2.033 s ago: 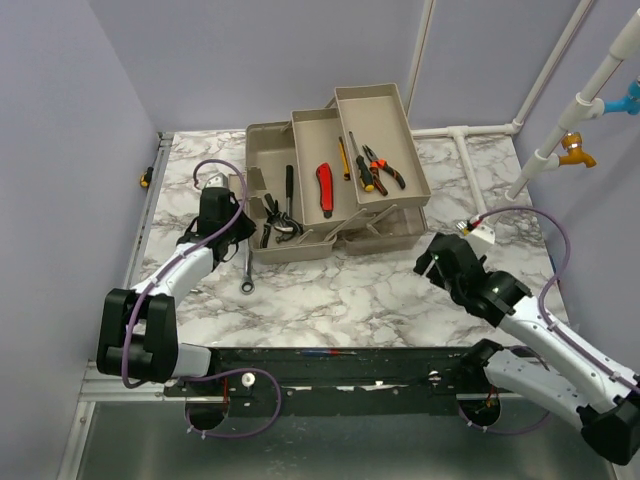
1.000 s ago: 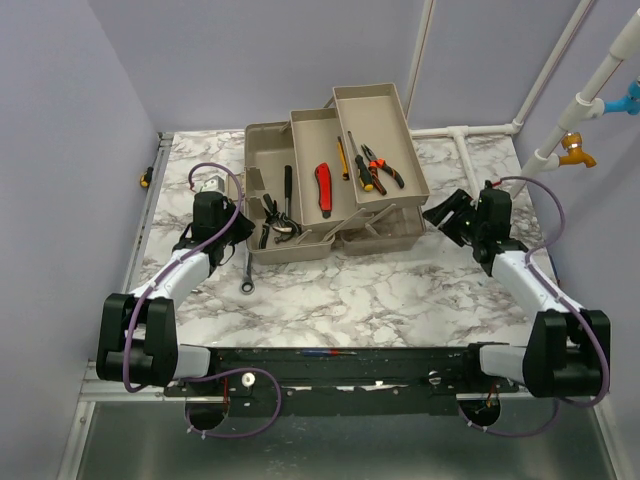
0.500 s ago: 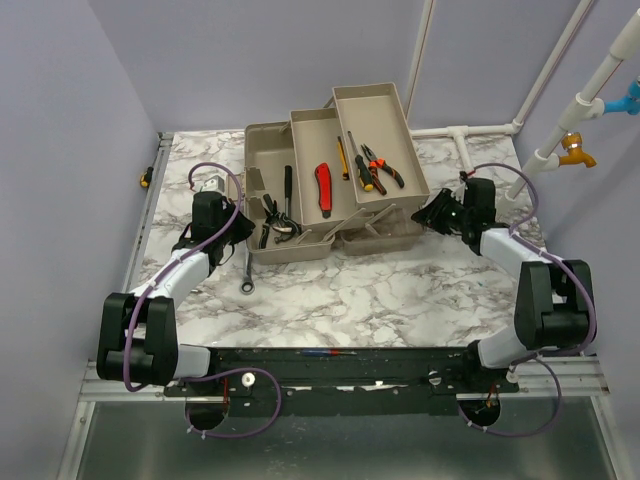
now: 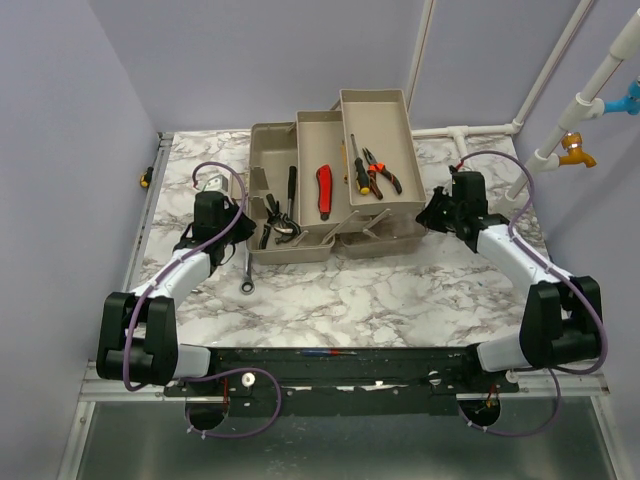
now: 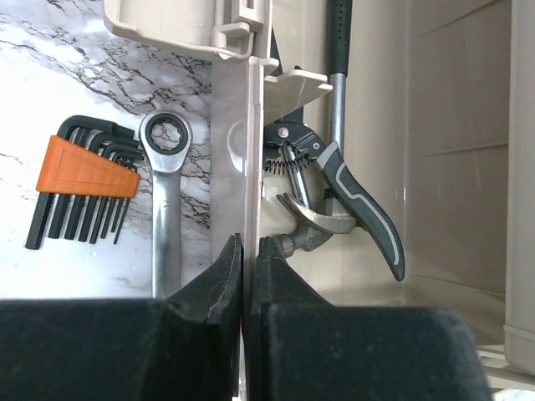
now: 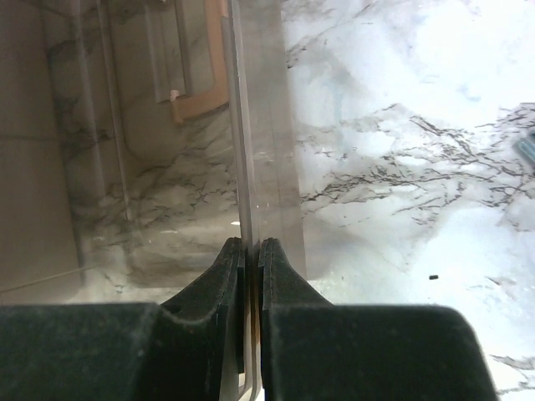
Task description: Pack the tool kit
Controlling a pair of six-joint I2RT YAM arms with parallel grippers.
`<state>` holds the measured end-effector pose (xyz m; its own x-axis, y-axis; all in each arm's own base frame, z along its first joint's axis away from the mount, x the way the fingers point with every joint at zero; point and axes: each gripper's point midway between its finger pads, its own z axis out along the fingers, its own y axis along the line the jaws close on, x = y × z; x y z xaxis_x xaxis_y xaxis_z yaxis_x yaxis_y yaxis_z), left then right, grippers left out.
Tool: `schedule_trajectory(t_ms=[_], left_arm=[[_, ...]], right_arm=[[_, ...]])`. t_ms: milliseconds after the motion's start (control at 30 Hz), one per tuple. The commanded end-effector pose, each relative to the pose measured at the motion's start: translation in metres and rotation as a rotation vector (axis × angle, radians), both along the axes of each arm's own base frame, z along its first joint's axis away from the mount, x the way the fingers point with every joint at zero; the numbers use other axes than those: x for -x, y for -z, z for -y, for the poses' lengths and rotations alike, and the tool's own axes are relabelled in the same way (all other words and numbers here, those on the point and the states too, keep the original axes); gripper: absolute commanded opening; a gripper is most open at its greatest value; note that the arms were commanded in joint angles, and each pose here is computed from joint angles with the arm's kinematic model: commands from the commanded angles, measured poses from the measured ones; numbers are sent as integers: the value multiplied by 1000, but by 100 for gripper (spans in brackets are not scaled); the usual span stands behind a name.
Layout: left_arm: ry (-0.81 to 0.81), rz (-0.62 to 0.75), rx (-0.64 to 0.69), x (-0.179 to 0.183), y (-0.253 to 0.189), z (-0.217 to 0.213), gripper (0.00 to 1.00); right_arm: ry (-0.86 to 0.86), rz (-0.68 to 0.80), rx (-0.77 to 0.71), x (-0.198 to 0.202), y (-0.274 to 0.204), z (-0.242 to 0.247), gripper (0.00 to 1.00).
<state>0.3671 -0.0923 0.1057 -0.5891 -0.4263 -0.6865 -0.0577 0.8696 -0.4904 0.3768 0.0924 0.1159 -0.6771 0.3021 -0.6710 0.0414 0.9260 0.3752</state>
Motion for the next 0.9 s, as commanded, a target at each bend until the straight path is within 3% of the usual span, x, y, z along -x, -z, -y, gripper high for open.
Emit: schedule_trajectory(t_ms=[0,100,133,200,233,333,467,533,867], left_arm=[[80,2,17,6,0,20,0],[100,5,15,9,0,29,0],[113,5,16,10,1,35,0],[134,10,10,12,1,44,0],[132,6,2,12,3,46,0],[99,-11,-27,13,3,39,16],[-8,30,-64,15,-16,11,55],[-57,64,-49,18,-28,0,69],[-462,22,-41,18,-49,-90,75]], right_arm=[[127,168,47,-20,-62,21,1],[251,170,91,-18,-64,42,7],[263,168,100,-18,-62,45,13],[293,144,112,-18,-58,49,41],[308,127,118,-18,-57,52,44],[349,112,120,-17,-58,56,51],[412,134,116,-10,-66,67,69],[438,148,101,-6,-70,72,72],[451,225,33,5,-87,70,73]])
